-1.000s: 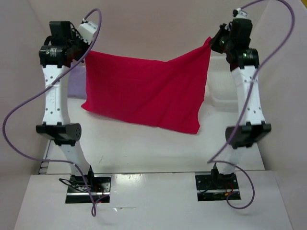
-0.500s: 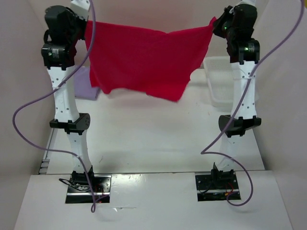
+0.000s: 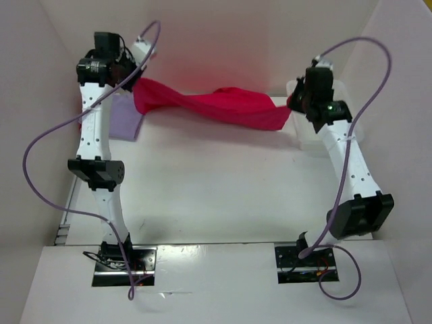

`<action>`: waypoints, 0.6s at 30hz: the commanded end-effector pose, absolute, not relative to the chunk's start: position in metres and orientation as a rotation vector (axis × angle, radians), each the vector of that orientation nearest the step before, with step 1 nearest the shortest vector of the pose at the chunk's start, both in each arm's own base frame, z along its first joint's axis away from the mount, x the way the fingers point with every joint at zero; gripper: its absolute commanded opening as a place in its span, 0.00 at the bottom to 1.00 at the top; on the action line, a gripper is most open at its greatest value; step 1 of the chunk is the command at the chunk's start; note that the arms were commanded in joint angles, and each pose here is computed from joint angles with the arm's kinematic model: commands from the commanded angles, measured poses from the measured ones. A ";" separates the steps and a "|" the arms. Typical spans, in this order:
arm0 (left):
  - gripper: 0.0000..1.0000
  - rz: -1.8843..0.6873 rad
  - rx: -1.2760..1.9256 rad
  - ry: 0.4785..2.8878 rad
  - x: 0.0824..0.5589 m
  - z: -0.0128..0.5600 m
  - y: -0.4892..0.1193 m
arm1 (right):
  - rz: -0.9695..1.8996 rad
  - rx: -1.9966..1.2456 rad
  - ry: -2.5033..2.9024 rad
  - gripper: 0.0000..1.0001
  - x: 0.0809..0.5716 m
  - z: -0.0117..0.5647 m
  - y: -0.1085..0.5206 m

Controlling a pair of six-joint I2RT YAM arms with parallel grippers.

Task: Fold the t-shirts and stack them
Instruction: Flatten out the tshirt

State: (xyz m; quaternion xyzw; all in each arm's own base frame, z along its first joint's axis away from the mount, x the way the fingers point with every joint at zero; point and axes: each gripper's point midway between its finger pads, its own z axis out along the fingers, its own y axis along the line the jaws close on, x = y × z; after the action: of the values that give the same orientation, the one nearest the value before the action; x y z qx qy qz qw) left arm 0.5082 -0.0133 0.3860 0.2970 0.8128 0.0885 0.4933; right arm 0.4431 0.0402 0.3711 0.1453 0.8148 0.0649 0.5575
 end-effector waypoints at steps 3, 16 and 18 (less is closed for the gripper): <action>0.00 0.104 1.110 2.160 0.427 0.313 -0.014 | 0.245 0.405 1.999 0.00 0.379 0.310 0.057; 0.00 -0.006 1.492 2.832 0.214 0.047 -0.005 | 0.441 0.676 2.440 0.00 0.251 0.147 0.115; 0.00 -0.018 1.482 2.869 0.201 0.042 -0.005 | 0.440 0.693 2.445 0.00 0.249 0.144 0.115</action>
State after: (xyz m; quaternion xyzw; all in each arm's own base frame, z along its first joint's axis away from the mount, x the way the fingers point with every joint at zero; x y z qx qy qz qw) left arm 0.1944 -0.0019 0.0413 0.4767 0.8761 -0.0238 -0.0688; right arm 0.2522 0.1123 0.1490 0.2221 0.9164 0.1570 0.2937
